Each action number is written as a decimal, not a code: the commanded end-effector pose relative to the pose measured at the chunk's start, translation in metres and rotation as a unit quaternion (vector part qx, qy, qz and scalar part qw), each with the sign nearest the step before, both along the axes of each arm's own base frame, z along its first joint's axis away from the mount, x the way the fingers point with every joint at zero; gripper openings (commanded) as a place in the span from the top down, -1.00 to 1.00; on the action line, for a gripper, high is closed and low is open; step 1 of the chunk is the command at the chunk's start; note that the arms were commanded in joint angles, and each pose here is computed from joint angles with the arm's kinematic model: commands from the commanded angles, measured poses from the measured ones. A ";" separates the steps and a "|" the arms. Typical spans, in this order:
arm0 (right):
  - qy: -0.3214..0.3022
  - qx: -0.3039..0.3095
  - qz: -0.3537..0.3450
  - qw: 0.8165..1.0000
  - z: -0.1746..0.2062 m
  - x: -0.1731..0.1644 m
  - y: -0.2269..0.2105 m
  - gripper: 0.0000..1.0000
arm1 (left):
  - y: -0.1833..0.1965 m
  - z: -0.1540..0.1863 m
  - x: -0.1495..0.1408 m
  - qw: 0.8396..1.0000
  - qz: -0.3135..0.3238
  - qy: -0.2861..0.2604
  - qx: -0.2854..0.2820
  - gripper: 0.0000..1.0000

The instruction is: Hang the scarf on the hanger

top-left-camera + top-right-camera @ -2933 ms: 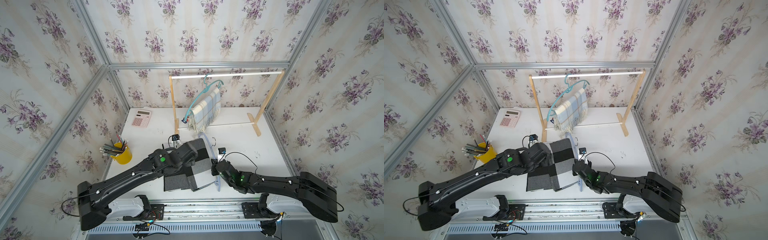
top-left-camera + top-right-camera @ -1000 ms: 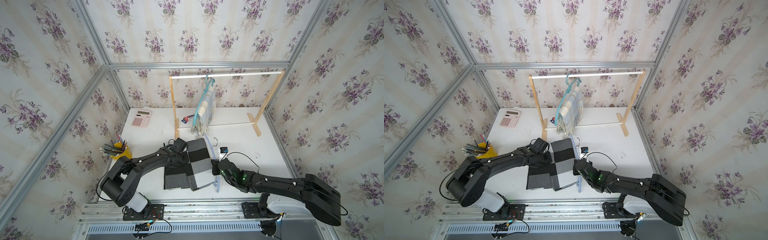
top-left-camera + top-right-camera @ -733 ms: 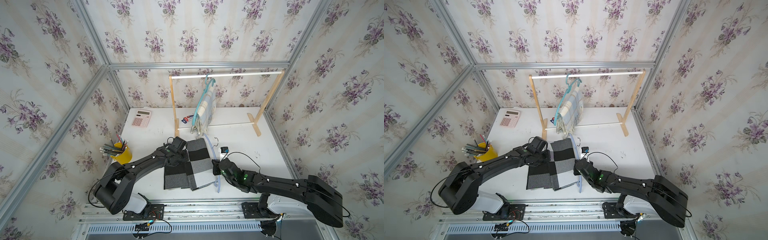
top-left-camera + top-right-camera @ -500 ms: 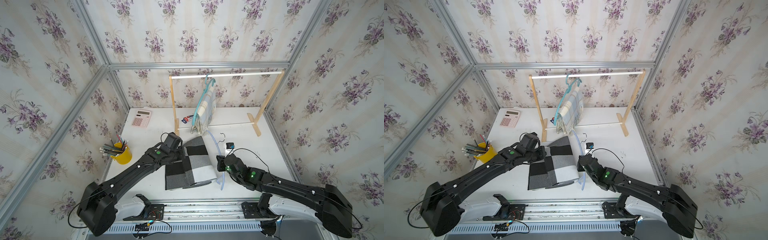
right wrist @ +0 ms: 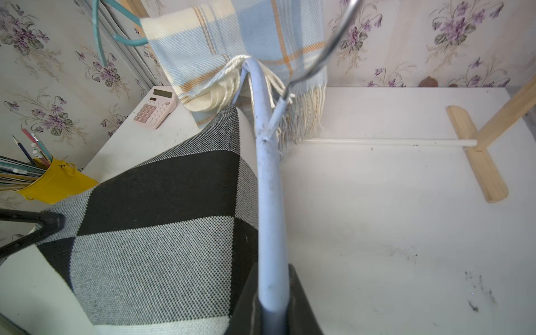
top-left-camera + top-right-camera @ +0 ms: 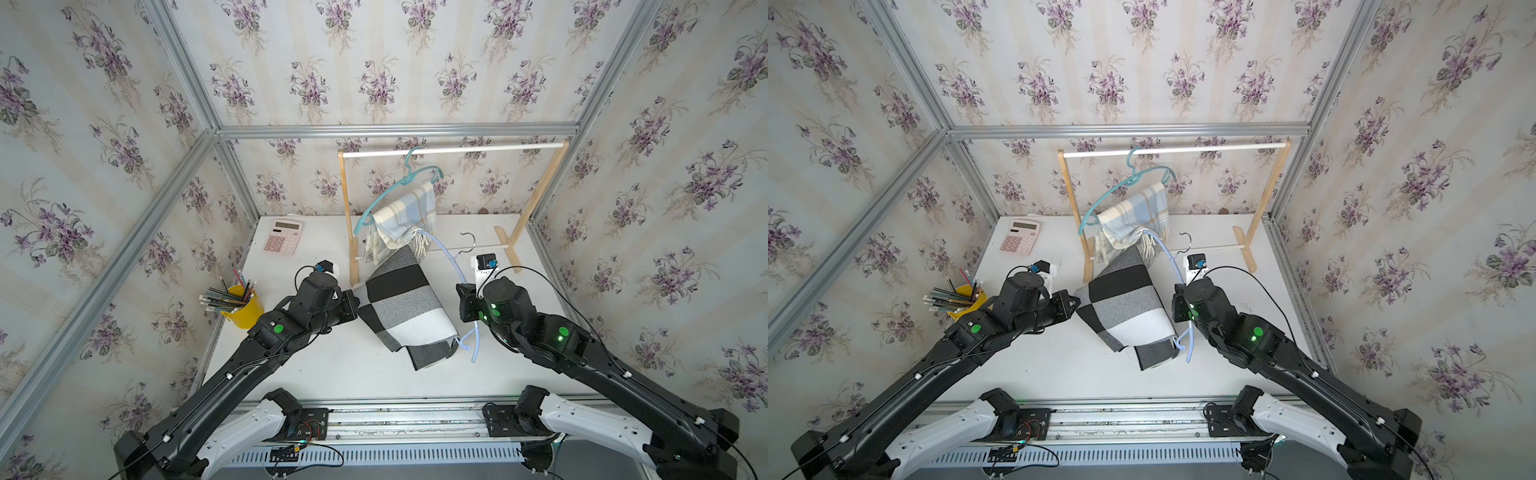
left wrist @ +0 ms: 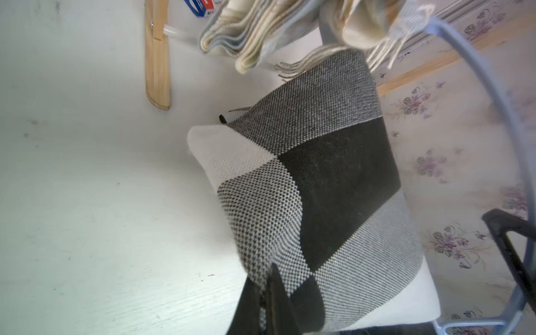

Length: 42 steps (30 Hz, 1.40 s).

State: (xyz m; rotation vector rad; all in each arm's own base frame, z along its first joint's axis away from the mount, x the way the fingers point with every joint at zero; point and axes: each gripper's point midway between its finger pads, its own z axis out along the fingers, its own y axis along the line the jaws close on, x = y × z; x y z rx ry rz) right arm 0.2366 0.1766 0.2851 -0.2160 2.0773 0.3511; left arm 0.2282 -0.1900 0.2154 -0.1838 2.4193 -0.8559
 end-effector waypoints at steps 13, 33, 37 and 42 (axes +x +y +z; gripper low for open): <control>-0.069 -0.009 0.011 0.998 0.081 -0.033 -0.050 1.00 | -0.090 0.002 -0.013 0.987 -0.099 0.038 -0.120 1.00; -0.099 -0.037 -0.095 0.990 0.133 -0.037 -0.107 1.00 | -0.097 -0.027 -0.005 0.995 -0.074 0.030 -0.058 1.00; -0.104 -0.034 -0.097 0.989 0.135 -0.036 -0.106 1.00 | -0.107 -0.036 -0.007 0.993 -0.089 0.047 -0.062 1.00; -0.112 -0.028 -0.104 0.988 0.138 -0.035 -0.108 1.00 | -0.121 -0.041 -0.006 0.990 -0.109 0.063 -0.070 1.00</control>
